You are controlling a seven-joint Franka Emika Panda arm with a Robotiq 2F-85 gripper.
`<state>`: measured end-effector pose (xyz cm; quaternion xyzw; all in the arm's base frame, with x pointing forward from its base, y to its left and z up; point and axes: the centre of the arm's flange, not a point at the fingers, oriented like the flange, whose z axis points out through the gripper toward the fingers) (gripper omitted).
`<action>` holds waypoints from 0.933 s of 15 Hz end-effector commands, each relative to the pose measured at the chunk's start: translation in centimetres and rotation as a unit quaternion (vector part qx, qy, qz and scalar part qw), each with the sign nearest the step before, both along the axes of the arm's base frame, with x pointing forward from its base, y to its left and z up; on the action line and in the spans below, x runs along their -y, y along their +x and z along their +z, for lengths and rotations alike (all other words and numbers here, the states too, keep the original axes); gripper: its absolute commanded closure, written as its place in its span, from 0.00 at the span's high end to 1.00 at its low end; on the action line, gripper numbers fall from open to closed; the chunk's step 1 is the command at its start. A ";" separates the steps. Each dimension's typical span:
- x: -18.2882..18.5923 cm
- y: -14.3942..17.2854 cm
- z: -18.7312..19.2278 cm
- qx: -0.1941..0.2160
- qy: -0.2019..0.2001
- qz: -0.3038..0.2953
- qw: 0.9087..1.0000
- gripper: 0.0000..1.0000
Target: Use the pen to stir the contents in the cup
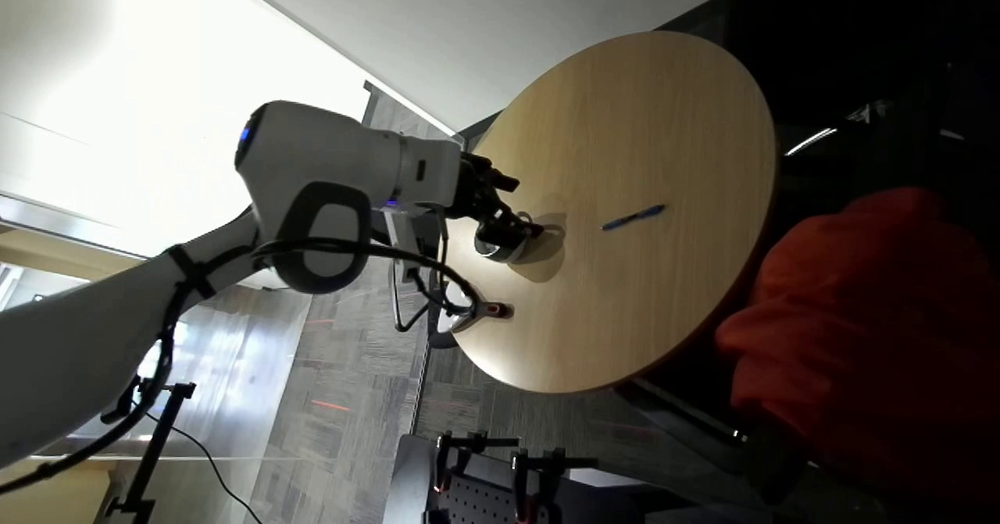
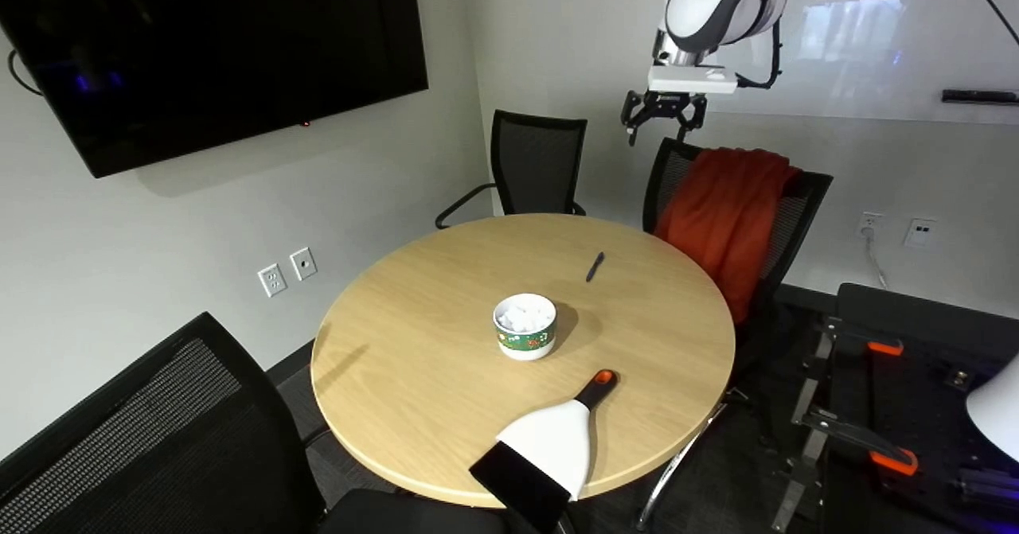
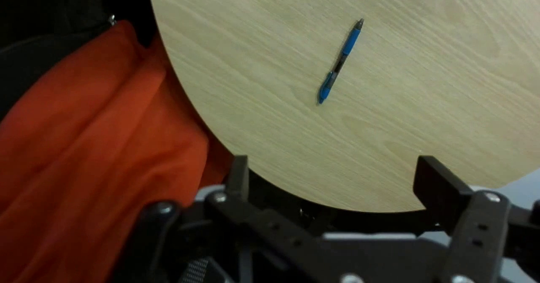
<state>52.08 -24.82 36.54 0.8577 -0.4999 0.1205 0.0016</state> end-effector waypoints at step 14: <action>3.3 8.9 -16.4 -0.034 0.022 -0.125 0.991 1.00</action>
